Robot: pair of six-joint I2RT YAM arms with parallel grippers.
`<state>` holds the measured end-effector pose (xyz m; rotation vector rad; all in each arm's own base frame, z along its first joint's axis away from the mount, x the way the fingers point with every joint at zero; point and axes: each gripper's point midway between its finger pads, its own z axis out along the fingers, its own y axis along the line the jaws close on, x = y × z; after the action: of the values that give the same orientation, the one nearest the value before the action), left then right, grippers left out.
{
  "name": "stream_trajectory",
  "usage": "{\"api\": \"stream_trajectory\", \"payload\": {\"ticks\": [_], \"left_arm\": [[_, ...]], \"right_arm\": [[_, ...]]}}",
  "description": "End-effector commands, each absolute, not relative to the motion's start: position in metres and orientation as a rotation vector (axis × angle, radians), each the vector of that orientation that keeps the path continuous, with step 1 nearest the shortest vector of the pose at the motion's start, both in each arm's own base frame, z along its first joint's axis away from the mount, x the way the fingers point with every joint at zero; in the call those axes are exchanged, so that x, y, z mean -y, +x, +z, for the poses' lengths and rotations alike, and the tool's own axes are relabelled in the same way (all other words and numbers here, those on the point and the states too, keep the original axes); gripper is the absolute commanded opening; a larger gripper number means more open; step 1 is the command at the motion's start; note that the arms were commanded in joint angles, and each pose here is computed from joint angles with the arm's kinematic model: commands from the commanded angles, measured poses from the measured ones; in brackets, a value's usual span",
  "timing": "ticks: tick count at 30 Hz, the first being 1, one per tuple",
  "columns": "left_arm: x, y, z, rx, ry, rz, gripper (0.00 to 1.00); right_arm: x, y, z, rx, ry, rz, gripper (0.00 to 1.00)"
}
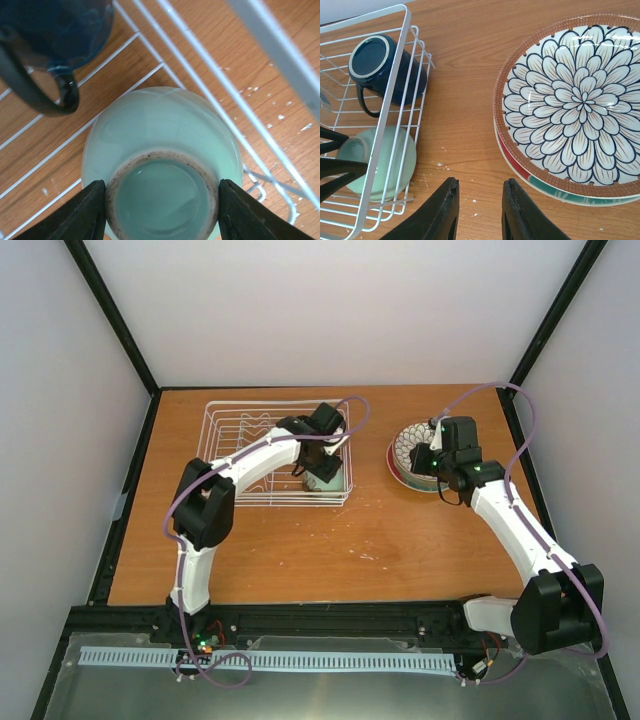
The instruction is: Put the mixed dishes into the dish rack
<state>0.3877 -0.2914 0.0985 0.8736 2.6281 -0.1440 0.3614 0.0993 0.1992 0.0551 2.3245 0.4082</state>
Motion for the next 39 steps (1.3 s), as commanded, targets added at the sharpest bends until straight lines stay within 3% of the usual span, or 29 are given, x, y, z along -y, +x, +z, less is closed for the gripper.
{"api": "stream_trajectory", "payload": {"ticks": [1, 6, 11, 15, 18, 22, 27, 32, 39], "left_arm": [[0.313, 0.382, 0.091, -2.612, 0.925, -0.170, 0.01], [0.310, 0.381, 0.095, -2.607, 0.914, -0.159, 0.14], [0.304, 0.381, 0.099, -2.611, 0.890, -0.129, 0.39], [0.300, 0.381, 0.110, -2.599, 0.859, -0.121, 0.46], [0.298, 0.380, 0.122, -2.579, 0.838, -0.120, 0.73], [0.294, 0.381, 0.143, -2.537, 0.807, -0.120, 0.87], [0.285, 0.382, 0.165, -2.499, 0.758, -0.088, 0.90], [0.274, 0.385, 0.224, -2.382, 0.632, -0.101, 0.94], [0.283, 0.369, 0.299, -2.151, 0.635, -0.305, 0.97]], "right_arm": [[-0.093, 0.357, 0.202, -2.312, 0.062, 0.390, 0.23], [-0.090, 0.354, 0.200, -2.319, 0.072, 0.383, 0.24], [-0.086, 0.353, 0.200, -2.320, 0.088, 0.370, 0.25], [-0.079, 0.352, 0.201, -2.319, 0.108, 0.337, 0.27], [-0.076, 0.351, 0.202, -2.318, 0.119, 0.317, 0.28], [-0.072, 0.349, 0.202, -2.319, 0.131, 0.300, 0.28], [-0.064, 0.346, 0.200, -2.323, 0.168, 0.259, 0.28], [-0.031, 0.342, 0.188, -2.368, 0.280, 0.143, 0.28], [0.025, 0.343, 0.146, -2.446, 0.559, 0.202, 0.27]]}}
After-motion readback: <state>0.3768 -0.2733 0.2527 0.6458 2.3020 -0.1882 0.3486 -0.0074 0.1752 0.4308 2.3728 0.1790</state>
